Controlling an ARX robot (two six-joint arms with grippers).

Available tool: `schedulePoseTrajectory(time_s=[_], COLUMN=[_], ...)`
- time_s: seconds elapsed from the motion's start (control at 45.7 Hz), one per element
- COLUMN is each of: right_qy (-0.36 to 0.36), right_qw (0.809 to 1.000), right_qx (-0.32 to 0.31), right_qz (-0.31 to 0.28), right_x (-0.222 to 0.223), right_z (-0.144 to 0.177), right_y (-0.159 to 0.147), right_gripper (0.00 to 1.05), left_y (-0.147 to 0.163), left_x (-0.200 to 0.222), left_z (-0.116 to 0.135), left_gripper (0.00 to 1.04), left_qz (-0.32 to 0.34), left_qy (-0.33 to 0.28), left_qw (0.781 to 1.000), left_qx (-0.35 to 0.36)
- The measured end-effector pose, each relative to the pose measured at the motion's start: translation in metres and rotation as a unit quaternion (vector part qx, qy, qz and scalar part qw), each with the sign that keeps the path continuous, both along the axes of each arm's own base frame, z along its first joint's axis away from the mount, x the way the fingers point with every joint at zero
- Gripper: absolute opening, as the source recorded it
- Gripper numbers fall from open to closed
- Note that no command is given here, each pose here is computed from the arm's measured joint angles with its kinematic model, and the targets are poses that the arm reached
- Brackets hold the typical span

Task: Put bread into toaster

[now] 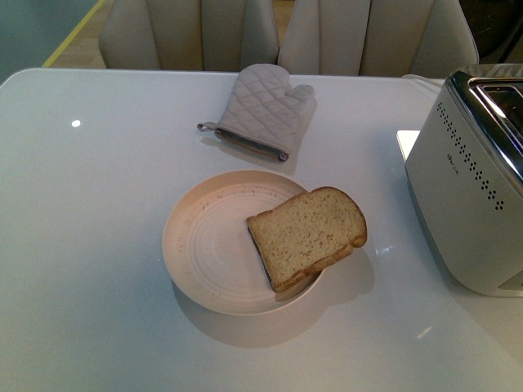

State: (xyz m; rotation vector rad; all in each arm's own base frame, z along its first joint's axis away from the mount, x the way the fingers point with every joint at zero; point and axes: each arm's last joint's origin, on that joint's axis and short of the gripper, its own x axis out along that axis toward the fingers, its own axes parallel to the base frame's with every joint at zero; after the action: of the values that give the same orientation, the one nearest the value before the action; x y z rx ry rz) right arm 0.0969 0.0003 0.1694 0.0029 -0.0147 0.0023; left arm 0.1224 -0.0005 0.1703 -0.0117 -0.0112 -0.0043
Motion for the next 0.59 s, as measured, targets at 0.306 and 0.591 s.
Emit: schedulePoseTrajectory(time_s=[0.306, 0.591], right_qy=[0.0, 0.0], right_qw=[1.0, 1.0], right_qx=[0.0, 0.0], right_qz=[0.0, 0.0], right_x=[0.0, 0.0], right_z=[0.0, 0.0], right_y=[0.0, 0.0], right_gripper=[0.96, 0.96], left_y=[0.0, 0.0], left_x=[-0.009, -0.014], left_z=[0.0, 0.0], left_gripper=[0.03, 0.03], left_qz=[0.0, 0.0], left_qy=[-0.001, -0.001], left_qw=[1.0, 1.0], left_qx=[0.0, 0.0])
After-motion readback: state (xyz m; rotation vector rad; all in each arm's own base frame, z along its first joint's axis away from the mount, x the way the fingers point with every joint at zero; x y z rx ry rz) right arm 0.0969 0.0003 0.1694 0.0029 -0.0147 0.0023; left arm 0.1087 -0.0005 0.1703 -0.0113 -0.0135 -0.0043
